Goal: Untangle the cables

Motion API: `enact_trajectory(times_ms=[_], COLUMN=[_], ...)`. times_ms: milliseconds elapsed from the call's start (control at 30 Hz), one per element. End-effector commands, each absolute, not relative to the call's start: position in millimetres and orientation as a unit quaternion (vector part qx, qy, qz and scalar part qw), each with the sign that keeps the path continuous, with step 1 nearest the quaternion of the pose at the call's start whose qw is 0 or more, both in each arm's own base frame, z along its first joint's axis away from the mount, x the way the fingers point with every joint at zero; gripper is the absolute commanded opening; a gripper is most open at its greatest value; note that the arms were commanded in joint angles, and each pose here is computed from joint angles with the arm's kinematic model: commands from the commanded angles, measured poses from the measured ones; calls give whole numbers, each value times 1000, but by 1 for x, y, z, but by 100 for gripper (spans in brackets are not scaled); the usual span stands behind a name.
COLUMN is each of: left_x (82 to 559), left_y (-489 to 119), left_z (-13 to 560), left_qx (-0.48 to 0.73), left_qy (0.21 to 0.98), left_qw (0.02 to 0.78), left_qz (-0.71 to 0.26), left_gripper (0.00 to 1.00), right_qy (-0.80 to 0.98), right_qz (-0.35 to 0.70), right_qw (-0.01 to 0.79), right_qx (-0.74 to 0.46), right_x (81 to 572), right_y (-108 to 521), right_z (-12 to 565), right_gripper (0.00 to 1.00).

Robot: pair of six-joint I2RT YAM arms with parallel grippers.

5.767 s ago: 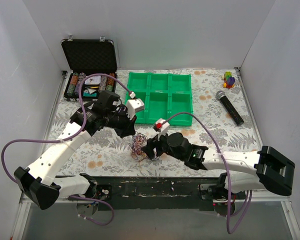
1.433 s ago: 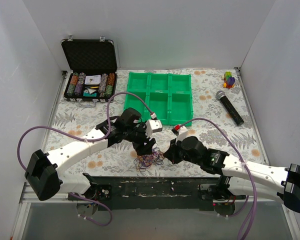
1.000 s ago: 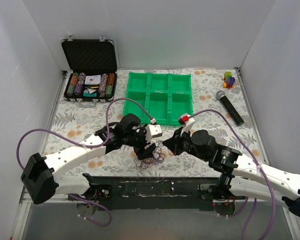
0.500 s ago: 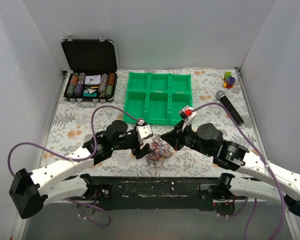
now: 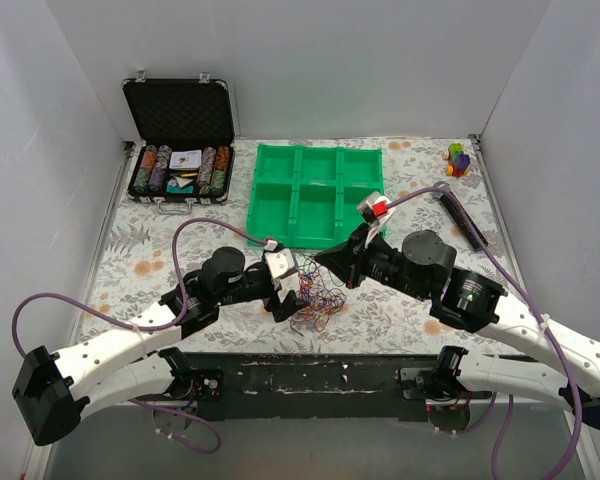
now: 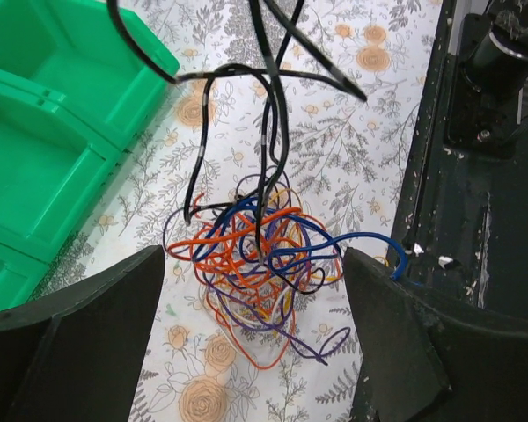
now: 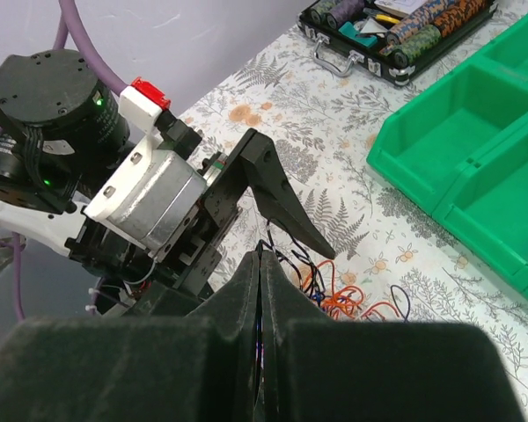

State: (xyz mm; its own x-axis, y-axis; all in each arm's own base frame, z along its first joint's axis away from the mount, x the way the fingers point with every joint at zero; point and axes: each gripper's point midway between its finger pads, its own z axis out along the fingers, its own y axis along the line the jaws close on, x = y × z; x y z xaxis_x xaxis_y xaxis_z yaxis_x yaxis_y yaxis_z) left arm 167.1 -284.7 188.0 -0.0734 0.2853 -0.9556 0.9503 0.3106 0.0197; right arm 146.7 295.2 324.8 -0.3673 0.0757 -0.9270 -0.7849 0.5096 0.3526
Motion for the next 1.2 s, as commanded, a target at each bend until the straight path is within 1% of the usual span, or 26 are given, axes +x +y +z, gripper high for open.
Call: enact_trajectory(times_ms=[0,233,333,400,433,467,500,533,567,633,700,767,1167], left_x=[174,172,175,178,179,180,180,181,181,181,179,178,166], left_y=[-290,-289,-292,-295,-297,-299,-300,-301,-302,-301,-298,-294,-267], left_z=[198,198,198,199,199,199,199,199,198,195,192,189,168], left_qx=[452,459,451,448,447,448,448,447,445,446,449,451,460], left_qy=[640,632,636,637,638,638,639,639,642,644,644,644,649], left_qw=[513,518,519,519,518,516,515,513,511,510,510,512,516], left_qz=[-349,-350,-351,-352,-354,-355,-356,-358,-357,-356,-353,-347,-317], left_gripper=[83,82,75,67,59,49,36,26,18,10,4,0,0], right_qy=[655,618,611,608,607,606,605,603,600,595,591,585,565], right_qz=[455,473,486,491,491,491,489,488,485,477,467,455,418], right_qw=[548,575,571,569,570,572,576,580,585,597,612,627,675], right_qx=[-253,-251,-256,-256,-256,-254,-252,-251,-249,-248,-243,-238,-224], right_x=[145,140,137,136,136,136,137,138,138,141,143,146,153], right_y=[295,289,293,295,295,294,293,292,289,286,278,271,248], right_z=[385,426,430,431,431,433,435,438,443,452,463,474,513], right_gripper=[1,1,1,1,1,1,1,1,1,1,1,1,1])
